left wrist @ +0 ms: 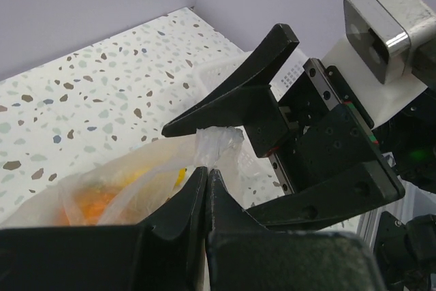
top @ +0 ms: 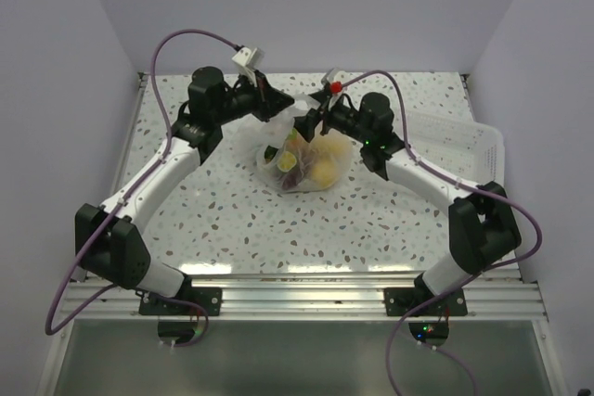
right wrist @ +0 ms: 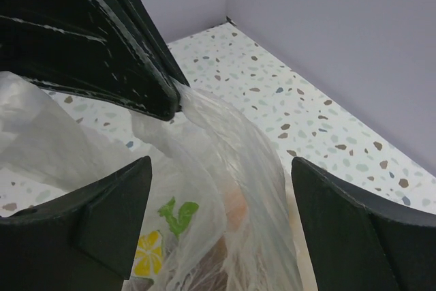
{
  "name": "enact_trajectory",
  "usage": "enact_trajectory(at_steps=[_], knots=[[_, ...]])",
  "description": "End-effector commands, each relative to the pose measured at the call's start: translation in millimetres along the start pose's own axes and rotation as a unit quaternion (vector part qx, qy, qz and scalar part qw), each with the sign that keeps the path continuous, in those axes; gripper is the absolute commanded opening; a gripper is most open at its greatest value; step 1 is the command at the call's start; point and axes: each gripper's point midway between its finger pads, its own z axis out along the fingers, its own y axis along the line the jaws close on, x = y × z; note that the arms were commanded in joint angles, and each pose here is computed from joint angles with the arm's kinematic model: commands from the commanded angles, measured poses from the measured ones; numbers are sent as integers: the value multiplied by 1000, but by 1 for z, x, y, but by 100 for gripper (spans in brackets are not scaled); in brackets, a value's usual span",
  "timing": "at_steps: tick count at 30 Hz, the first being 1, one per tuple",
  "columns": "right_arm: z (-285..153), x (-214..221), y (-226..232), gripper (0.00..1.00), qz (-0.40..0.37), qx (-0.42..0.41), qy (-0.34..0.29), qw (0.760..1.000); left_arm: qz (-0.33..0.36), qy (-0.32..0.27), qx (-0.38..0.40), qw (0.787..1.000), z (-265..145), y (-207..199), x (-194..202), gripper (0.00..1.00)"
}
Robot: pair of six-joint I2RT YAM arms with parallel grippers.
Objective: Place the fake fruits into the plastic bag and tie a complex knot
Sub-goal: Tie the plastic bag at the center of the board.
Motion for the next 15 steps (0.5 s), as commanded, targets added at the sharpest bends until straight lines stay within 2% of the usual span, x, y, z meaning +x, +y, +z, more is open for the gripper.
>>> enact_trajectory(at_steps=[1, 8, 15], knots=[[6, -15, 12, 87, 6, -16, -34, 999, 15, -40, 21, 999, 5, -13, -30, 0], [23, 2, 12, 87, 35, 4, -17, 999, 4, -55, 45, 997, 9, -22, -36, 0], [28, 26, 4, 72, 48, 29, -4, 998, 3, -84, 36, 996, 2, -25, -55, 0]])
